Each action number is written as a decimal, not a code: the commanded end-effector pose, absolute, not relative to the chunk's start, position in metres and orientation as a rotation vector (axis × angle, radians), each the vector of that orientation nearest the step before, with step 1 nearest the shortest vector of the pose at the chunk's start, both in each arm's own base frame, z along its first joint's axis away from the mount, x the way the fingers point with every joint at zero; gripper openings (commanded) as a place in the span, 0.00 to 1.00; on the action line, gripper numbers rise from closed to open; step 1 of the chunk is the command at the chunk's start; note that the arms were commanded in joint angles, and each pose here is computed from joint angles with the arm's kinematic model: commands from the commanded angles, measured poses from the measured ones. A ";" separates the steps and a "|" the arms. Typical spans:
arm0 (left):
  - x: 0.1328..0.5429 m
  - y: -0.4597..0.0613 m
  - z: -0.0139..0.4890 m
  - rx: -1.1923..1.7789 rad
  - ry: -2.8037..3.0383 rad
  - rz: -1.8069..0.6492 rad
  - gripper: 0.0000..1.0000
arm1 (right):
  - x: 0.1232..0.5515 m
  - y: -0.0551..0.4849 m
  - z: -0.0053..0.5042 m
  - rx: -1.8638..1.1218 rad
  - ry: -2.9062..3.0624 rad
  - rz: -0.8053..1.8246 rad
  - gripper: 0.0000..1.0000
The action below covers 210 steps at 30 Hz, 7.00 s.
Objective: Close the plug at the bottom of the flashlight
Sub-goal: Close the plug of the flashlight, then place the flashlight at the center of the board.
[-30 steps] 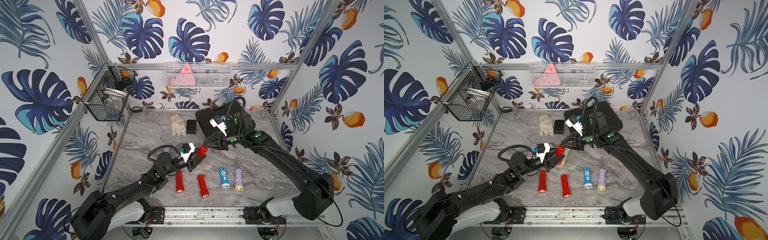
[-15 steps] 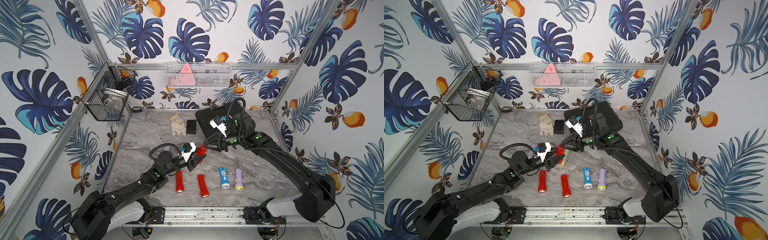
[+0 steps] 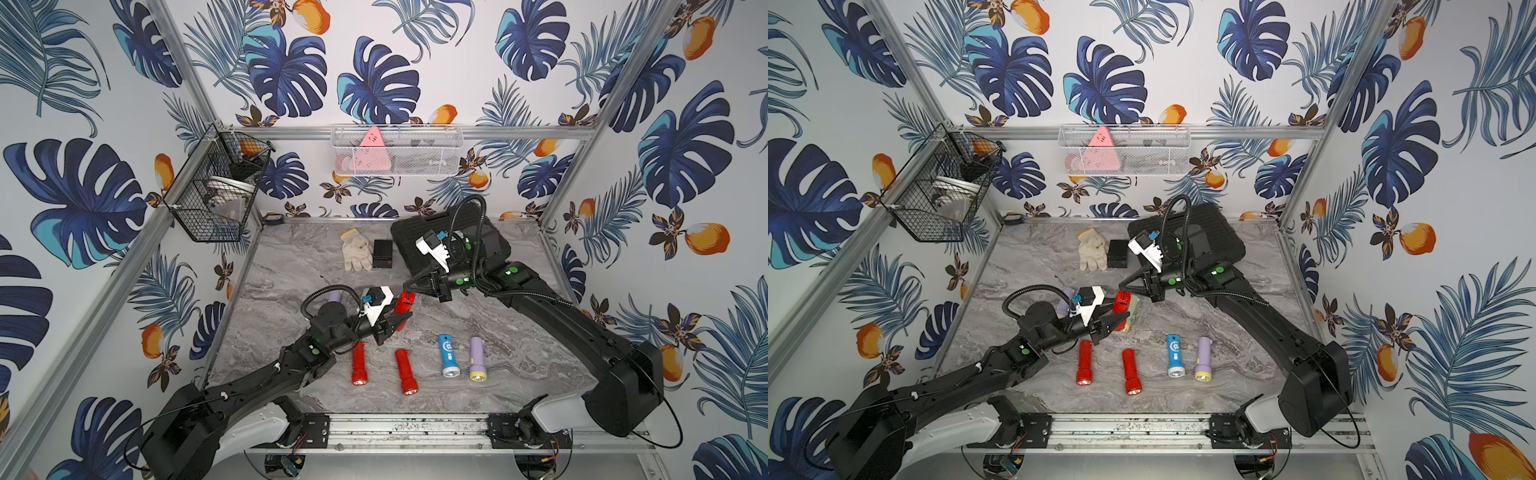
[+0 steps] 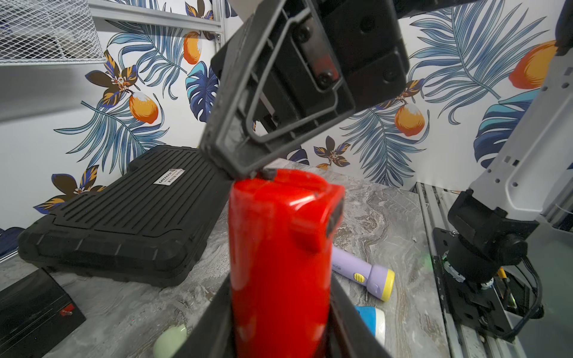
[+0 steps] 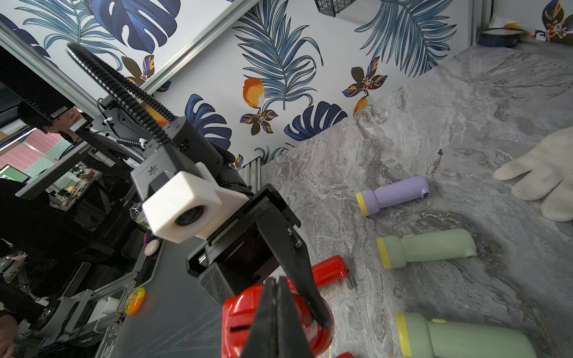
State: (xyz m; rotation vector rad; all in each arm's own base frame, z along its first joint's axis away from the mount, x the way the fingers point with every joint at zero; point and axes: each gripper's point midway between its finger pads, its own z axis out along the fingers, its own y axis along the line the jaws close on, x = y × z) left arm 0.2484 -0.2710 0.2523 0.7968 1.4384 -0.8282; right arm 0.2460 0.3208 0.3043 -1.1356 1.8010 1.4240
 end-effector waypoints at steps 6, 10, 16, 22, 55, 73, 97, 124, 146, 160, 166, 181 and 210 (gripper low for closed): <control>0.248 -0.267 0.299 0.751 1.253 -0.807 0.00 | 0.253 0.309 0.306 -1.082 1.872 1.319 0.06; 0.247 -0.268 0.297 0.753 1.257 -0.813 0.00 | 0.259 0.302 0.323 -1.057 1.843 1.243 0.12; 0.248 -0.269 0.296 0.758 1.260 -0.819 0.00 | 0.254 0.298 0.344 -1.047 1.784 1.229 0.45; 0.248 -0.270 0.294 0.762 1.264 -0.820 0.00 | 0.240 0.303 0.345 -1.083 1.757 1.280 0.59; 0.246 -0.266 0.304 0.755 1.240 -0.806 0.00 | 0.243 0.318 0.304 -1.084 1.858 1.371 0.18; 0.240 -0.268 0.310 0.772 1.223 -0.836 0.00 | 0.279 0.300 0.321 -0.968 1.854 1.163 0.07; 0.300 -0.282 0.241 0.560 1.837 -0.649 0.00 | 0.379 0.127 0.238 0.040 2.117 0.411 0.94; 0.339 -0.338 0.097 0.307 2.549 -0.276 0.00 | 0.376 0.066 0.237 0.336 2.031 0.487 1.00; 0.361 -0.365 0.019 0.428 2.694 -0.028 0.04 | 0.376 0.062 0.240 0.354 2.002 0.477 1.00; 0.365 -0.376 0.032 0.407 2.687 -0.093 0.73 | 0.373 0.064 0.245 0.333 1.995 0.484 1.00; 0.372 -0.384 0.067 0.396 2.625 -0.155 0.73 | 0.371 0.063 0.248 0.327 1.989 0.479 1.00; 0.338 -0.262 0.147 0.294 2.578 -0.073 0.73 | 0.369 0.058 0.247 0.326 2.000 0.438 1.00; 0.246 -0.142 0.054 0.092 2.826 -0.052 0.70 | 0.378 0.057 0.227 0.316 2.068 0.386 1.00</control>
